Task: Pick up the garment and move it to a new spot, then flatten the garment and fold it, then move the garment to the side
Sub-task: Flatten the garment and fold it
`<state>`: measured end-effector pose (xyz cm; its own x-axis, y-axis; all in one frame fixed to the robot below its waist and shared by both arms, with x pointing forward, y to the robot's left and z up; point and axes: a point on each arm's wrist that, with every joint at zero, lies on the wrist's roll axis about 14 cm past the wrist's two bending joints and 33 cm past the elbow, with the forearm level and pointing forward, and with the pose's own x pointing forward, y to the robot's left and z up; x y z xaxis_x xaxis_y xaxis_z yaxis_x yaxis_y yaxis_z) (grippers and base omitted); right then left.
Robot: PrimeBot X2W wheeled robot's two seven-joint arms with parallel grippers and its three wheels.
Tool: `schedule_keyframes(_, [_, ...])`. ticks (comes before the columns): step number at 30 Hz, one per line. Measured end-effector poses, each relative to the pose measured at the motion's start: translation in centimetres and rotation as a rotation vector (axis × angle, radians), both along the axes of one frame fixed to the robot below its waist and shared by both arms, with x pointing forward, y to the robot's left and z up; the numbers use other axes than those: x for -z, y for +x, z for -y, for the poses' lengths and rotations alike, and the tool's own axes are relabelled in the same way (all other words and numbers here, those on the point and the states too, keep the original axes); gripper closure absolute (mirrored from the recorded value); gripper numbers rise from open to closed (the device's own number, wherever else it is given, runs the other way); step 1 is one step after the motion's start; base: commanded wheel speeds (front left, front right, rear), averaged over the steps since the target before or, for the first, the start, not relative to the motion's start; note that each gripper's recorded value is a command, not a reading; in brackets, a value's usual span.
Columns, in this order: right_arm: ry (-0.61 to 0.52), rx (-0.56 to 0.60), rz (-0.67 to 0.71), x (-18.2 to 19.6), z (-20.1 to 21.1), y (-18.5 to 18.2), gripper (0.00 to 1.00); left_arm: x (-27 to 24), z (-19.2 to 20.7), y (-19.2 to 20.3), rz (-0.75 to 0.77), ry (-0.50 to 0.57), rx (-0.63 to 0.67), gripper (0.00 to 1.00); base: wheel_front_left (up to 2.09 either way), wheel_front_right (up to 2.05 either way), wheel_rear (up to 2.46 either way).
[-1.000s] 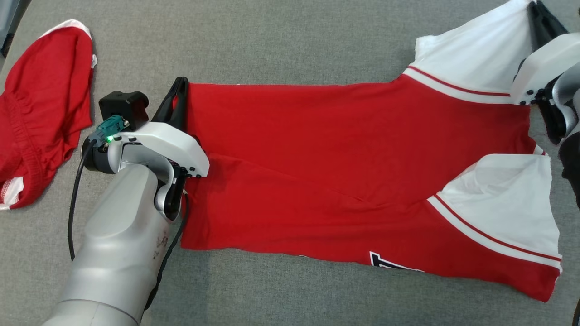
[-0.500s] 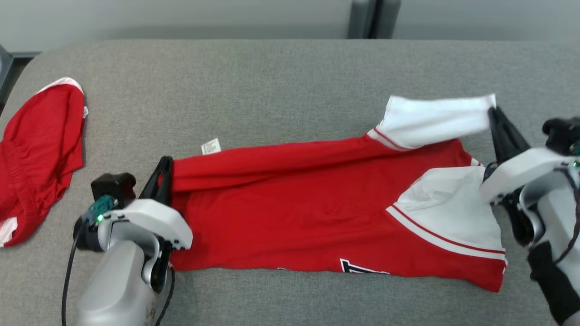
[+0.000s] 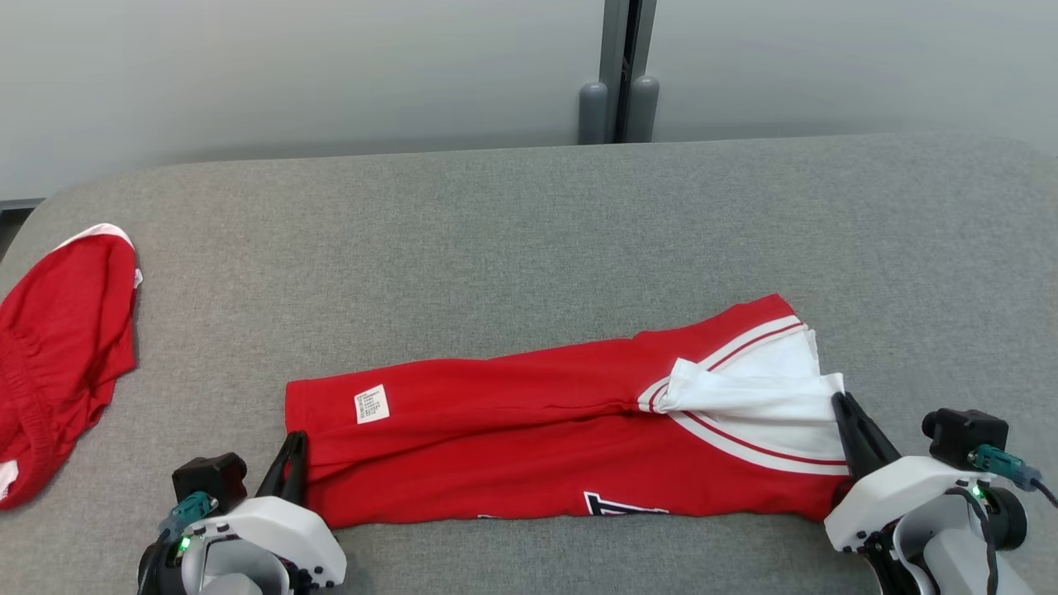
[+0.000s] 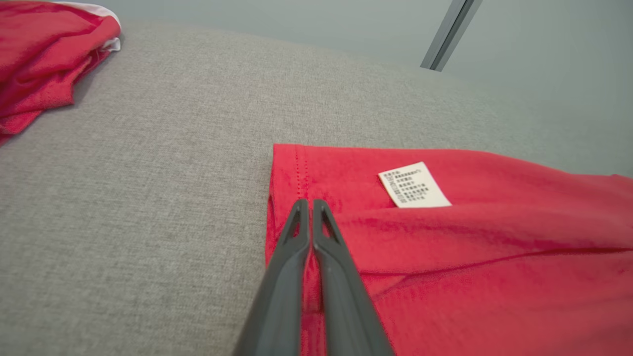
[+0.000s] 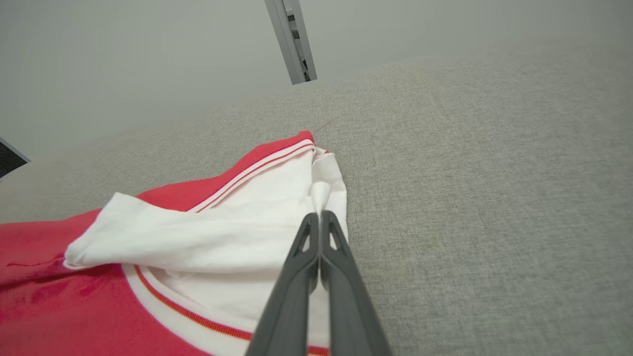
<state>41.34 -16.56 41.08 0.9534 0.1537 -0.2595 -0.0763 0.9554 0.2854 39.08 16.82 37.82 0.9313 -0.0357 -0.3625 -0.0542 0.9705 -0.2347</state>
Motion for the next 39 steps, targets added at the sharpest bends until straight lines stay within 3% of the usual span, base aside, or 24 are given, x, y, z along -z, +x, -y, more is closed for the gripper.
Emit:
schedule_keyframes(5, [0.014, 0.025, -0.031, 0.9, 0.2, -1.3, 1.00, 0.3, 0.0, -1.1, -0.005, 0.009, -0.003, 1.00, 0.00, 0.00, 0.00])
schedule_keyframes(6, [0.022, 0.029, -0.043, 1.3, 0.1, -1.6, 0.87, 0.1, -0.2, -1.1, 0.003, 0.021, -0.007, 0.82, 0.00, 0.00, 0.00])
schedule_keyframes(7, [0.027, 0.033, -0.046, 1.3, 0.0, -1.7, 0.54, -0.4, -0.3, -1.0, 0.020, 0.033, -0.008, 0.35, 0.00, 0.00, 0.00])
schedule_keyframes(8, [0.029, 0.035, -0.041, 1.2, 0.1, -1.6, 0.00, -0.9, -0.5, -0.8, 0.038, 0.042, -0.013, 0.00, 0.00, 0.00, 0.00])
schedule_keyframes(14, [0.058, 0.046, 0.025, -0.7, -0.1, -0.3, 0.00, -2.2, -1.9, -1.9, 0.097, 0.092, -0.055, 0.00, 0.00, 0.00, 0.00])
schedule_keyframes(27, [-0.004, -0.058, -0.187, 4.1, -2.9, -0.3, 0.00, -1.9, -2.8, -3.2, 0.088, 0.090, -0.091, 0.00, 0.00, 0.00, 0.00])
schedule_keyframes(28, [-0.009, -0.064, -0.194, 4.2, -3.0, -0.2, 0.04, -1.9, -2.8, -3.2, 0.087, 0.089, -0.093, 0.00, 0.00, 0.00, 0.00])
schedule_keyframes(29, [-0.012, -0.072, -0.205, 4.4, -3.3, -0.2, 0.51, -1.9, -2.9, -3.3, 0.086, 0.089, -0.096, 0.00, 0.00, 0.00, 0.00])
schedule_keyframes(30, [-0.012, -0.074, -0.210, 4.5, -3.4, -0.2, 0.84, -1.9, -3.0, -3.3, 0.085, 0.089, -0.098, 0.00, 0.00, 0.00, 0.00])
schedule_keyframes(31, [-0.014, -0.077, -0.214, 4.6, -3.4, -0.2, 1.00, -1.9, -3.0, -3.3, 0.086, 0.088, -0.099, 0.00, 0.00, 0.00, 0.00])
schedule_keyframes(39, [-0.001, 0.001, -0.172, 3.7, -1.4, 0.5, 1.00, -1.9, -2.7, -3.4, 0.084, 0.085, -0.095, 0.00, 0.00, 0.00, 0.00])
